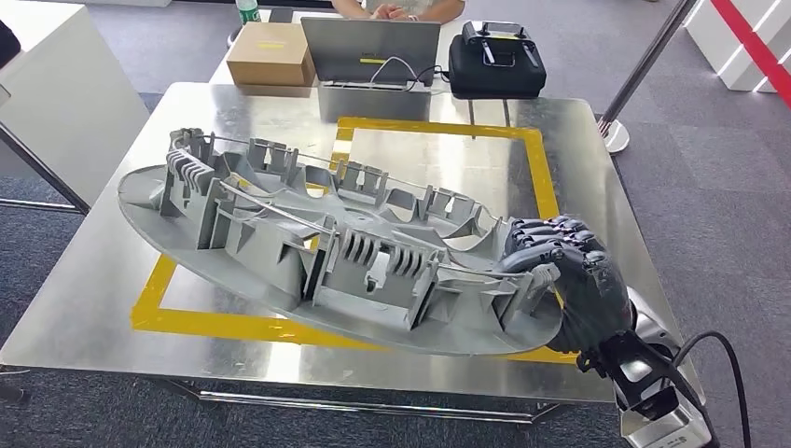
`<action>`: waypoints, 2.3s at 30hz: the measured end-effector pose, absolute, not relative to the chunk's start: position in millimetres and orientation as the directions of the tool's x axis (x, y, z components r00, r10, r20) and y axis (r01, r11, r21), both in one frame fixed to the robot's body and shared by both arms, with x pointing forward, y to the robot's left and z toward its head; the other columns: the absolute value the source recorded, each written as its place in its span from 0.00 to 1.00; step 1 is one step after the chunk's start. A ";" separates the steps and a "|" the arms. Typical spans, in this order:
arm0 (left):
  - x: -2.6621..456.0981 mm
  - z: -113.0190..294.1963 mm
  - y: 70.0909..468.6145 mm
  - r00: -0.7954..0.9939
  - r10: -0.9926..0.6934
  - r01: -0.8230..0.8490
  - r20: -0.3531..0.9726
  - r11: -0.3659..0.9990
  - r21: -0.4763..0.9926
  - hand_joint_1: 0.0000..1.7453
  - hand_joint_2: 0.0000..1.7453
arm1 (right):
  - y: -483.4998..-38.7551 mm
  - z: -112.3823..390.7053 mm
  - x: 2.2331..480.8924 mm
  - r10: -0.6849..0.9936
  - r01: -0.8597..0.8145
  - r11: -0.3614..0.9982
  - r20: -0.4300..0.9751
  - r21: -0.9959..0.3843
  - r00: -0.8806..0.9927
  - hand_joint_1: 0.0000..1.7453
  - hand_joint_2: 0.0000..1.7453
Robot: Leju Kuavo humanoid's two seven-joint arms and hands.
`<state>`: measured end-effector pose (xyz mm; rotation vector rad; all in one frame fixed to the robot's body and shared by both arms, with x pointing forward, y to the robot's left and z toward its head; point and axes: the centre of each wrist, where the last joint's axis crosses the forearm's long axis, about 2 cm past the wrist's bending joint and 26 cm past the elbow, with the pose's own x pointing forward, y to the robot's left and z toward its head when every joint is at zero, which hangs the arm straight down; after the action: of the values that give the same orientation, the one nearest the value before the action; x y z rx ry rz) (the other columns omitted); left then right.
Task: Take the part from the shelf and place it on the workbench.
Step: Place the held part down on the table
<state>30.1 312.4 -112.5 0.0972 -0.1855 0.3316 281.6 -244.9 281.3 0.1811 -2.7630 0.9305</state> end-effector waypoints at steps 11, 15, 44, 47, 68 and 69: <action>28.6 -112.9 305.2 0.920 0.328 -0.344 0.216 0.938 0.038 0.00 1.00 | -246.9 277.6 277.8 0.414 0.259 0.700 0.083 -0.666 -0.907 1.00 1.00; 28.2 -112.9 305.5 0.917 0.334 -0.351 0.216 0.935 0.044 0.00 1.00 | -246.3 271.2 280.0 0.475 0.276 0.642 0.088 -0.715 -0.875 1.00 1.00; 25.3 -113.2 301.6 0.921 0.303 -0.314 0.246 0.949 0.006 0.00 1.00 | -315.7 167.6 401.4 0.765 -0.002 0.051 0.040 -0.999 -0.642 1.00 1.00; 25.5 -113.2 302.4 0.924 0.290 -0.301 0.250 0.953 0.009 0.00 1.00 | -295.7 167.7 415.5 0.751 -0.033 0.017 0.034 -0.999 -0.659 1.00 1.00; 25.8 -113.1 306.5 0.923 0.280 -0.294 0.266 0.956 0.015 0.00 1.00 | -213.7 172.0 432.3 0.662 -0.113 -0.073 0.037 -0.991 -0.749 1.00 1.00; 26.2 -113.1 306.4 0.921 0.282 -0.296 0.267 0.955 0.010 0.00 1.00 | -206.3 174.4 432.7 0.654 -0.116 -0.072 0.041 -0.991 -0.756 1.00 1.00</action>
<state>26.2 306.4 -113.1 0.0509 -0.2671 0.2971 432.7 -206.3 174.4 -0.5796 -1.6748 1.8812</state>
